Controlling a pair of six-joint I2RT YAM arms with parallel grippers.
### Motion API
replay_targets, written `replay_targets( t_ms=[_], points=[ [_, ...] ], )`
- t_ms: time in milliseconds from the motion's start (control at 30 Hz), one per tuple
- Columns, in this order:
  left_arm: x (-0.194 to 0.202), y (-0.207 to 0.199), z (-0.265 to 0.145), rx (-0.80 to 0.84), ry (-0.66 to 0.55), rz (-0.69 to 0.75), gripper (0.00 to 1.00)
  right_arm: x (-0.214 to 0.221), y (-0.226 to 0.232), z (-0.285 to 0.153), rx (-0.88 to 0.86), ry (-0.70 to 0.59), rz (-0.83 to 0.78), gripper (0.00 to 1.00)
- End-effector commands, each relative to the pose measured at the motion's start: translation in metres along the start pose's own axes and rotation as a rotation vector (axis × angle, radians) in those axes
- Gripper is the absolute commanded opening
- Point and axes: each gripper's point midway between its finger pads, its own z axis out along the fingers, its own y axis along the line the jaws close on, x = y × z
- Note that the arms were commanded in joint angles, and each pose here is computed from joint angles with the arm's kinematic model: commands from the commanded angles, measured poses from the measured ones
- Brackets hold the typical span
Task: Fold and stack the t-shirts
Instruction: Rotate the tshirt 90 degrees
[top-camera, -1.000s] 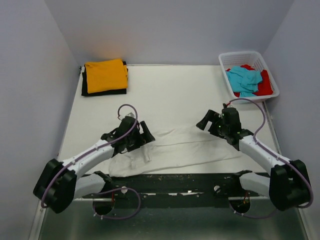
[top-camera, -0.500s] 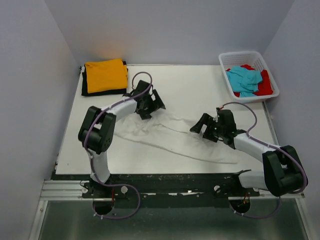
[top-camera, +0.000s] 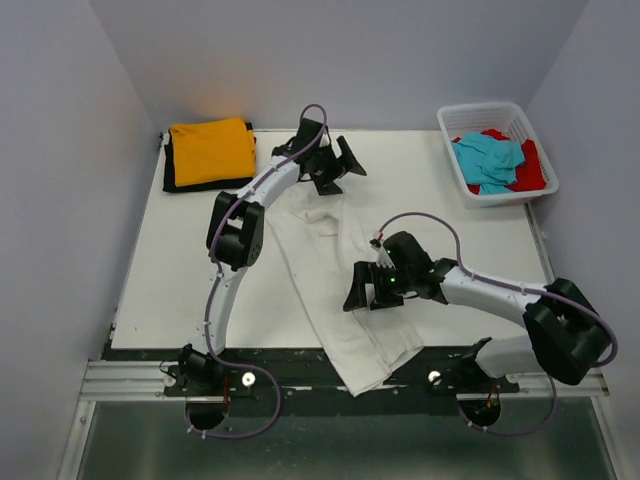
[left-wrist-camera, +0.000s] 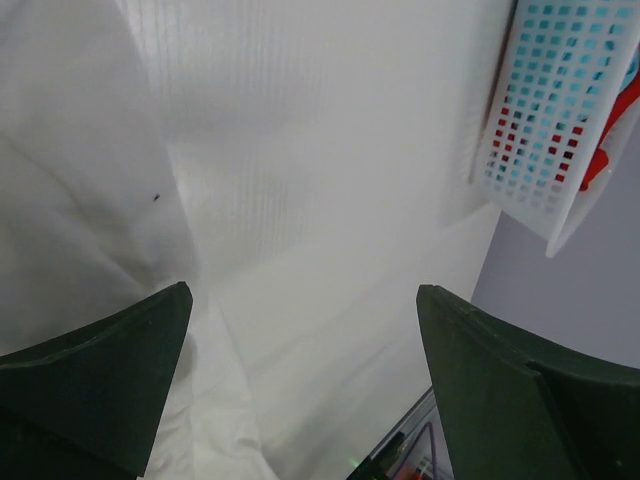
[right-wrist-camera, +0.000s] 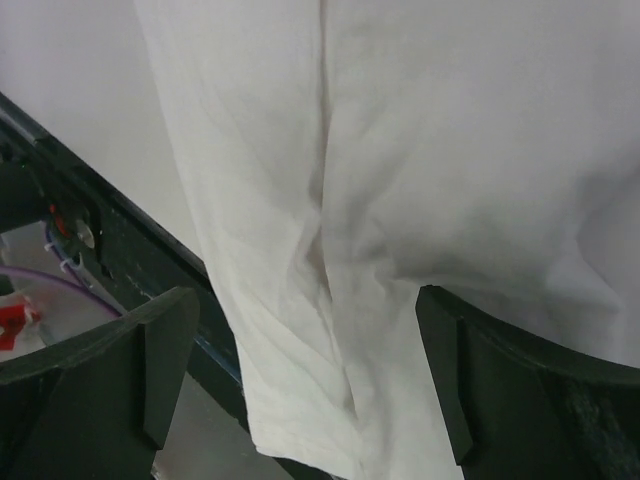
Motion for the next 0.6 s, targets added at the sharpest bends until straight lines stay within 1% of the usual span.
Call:
replay_targets(
  t_ms=[0,133,233,300,433,500,567],
  points=[
    [0.009,-0.026,-0.047,-0.001,-0.024,0.099,0.99,-0.021,-0.021,-0.035,0.224,-0.116,-0.026,1.00],
    [0.007,-0.031,-0.082,-0.057,-0.092,0.212,0.99,-0.044,-0.027,-0.056,0.335,-0.221,-0.026,1.00],
    [0.008,-0.022,-0.099,-0.106,-0.126,0.255,0.98,-0.062,-0.024,-0.062,0.354,-0.299,-0.012,1.00],
    [0.012,-0.007,-0.099,-0.134,-0.109,0.249,0.99,-0.073,-0.019,-0.061,0.337,-0.345,0.000,1.00],
    [0.026,0.025,-0.089,-0.192,-0.022,0.219,0.98,-0.101,0.004,-0.052,0.238,-0.425,-0.006,1.00],
    [0.027,0.044,-0.088,-0.259,-0.030,0.217,0.99,-0.113,0.016,-0.045,0.190,-0.433,-0.030,1.00],
    [0.026,0.062,-0.089,-0.310,-0.043,0.222,0.99,-0.123,0.018,-0.040,0.191,-0.449,-0.042,1.00]
  ],
)
